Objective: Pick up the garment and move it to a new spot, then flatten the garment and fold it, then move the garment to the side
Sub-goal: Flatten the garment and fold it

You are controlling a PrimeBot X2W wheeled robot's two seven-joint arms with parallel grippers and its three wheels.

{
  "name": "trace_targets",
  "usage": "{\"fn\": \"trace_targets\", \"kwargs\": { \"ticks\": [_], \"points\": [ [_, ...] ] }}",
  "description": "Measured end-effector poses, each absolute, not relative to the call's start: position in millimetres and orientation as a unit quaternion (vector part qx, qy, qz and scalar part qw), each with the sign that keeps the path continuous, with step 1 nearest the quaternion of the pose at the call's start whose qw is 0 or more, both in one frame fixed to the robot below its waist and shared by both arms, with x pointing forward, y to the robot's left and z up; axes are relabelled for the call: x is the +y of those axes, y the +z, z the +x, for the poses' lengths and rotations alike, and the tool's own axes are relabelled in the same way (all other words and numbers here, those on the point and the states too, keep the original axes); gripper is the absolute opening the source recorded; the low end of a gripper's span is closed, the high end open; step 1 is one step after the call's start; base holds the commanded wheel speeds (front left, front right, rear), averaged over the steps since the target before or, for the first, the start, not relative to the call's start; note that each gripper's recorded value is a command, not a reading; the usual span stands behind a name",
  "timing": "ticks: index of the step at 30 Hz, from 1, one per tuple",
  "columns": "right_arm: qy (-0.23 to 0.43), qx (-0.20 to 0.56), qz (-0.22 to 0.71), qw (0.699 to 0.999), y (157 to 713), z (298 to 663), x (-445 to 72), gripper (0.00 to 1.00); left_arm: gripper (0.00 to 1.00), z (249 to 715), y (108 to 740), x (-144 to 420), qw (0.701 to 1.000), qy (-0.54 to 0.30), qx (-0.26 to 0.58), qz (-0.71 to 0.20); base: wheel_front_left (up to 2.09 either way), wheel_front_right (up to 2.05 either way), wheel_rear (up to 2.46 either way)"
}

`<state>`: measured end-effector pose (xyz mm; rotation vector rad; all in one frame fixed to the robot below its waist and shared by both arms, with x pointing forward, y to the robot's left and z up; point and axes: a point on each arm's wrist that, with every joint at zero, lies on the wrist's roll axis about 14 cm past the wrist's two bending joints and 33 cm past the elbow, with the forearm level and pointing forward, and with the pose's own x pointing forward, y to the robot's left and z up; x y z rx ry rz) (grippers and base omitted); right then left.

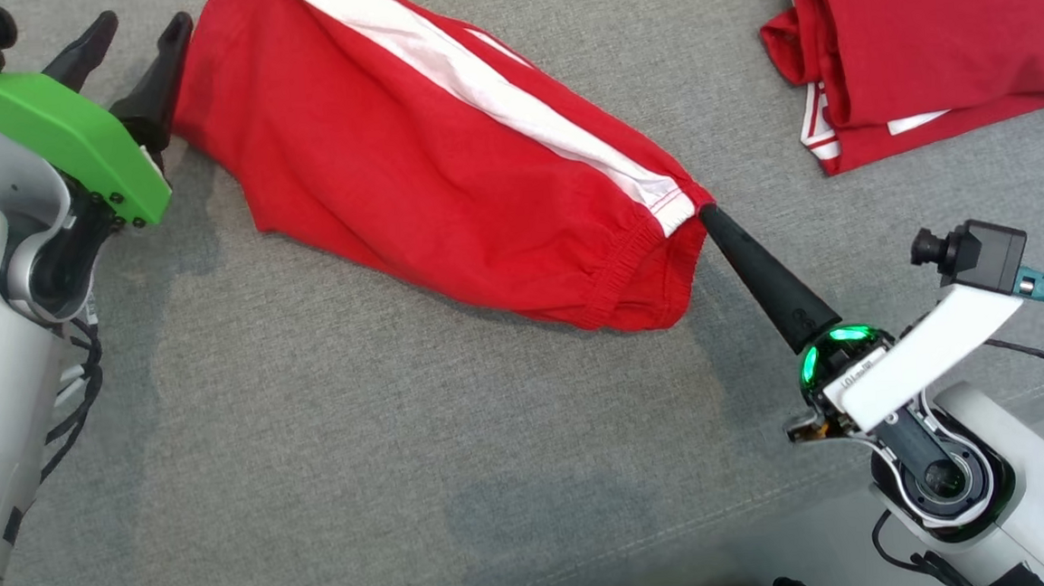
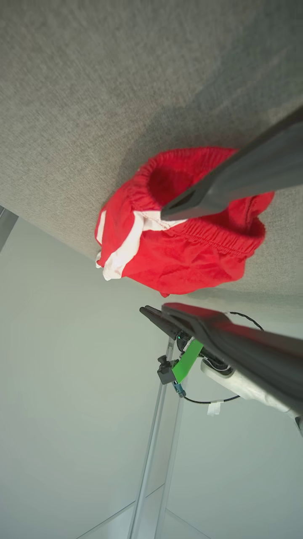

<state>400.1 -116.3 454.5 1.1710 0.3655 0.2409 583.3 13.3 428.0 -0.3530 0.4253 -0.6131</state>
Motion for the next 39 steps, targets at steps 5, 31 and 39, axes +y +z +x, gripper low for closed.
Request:
{"fn": "trace_targets", "kwargs": {
  "ticks": [5, 31, 39],
  "points": [
    [0.098, 0.195, 0.536, 0.816, 445, 379, -125, 1.0, 1.0, 584, 431, 9, 0.915, -0.306, 0.208, -0.163, 0.0, 0.0, 0.0],
    [0.025, 0.055, 0.265, 0.962, 501, 387, -234, 1.0, 1.0, 583, 382, -28, 0.879, -0.354, 0.31, -0.077, 0.0, 0.0, 0.0],
    [0.002, 0.054, 0.251, 0.967, 498, 389, -238, 1.0, 1.0, 573, 369, -39, 0.86, -0.369, 0.344, -0.072, 0.0, 0.0, 0.0]
  ]
}}
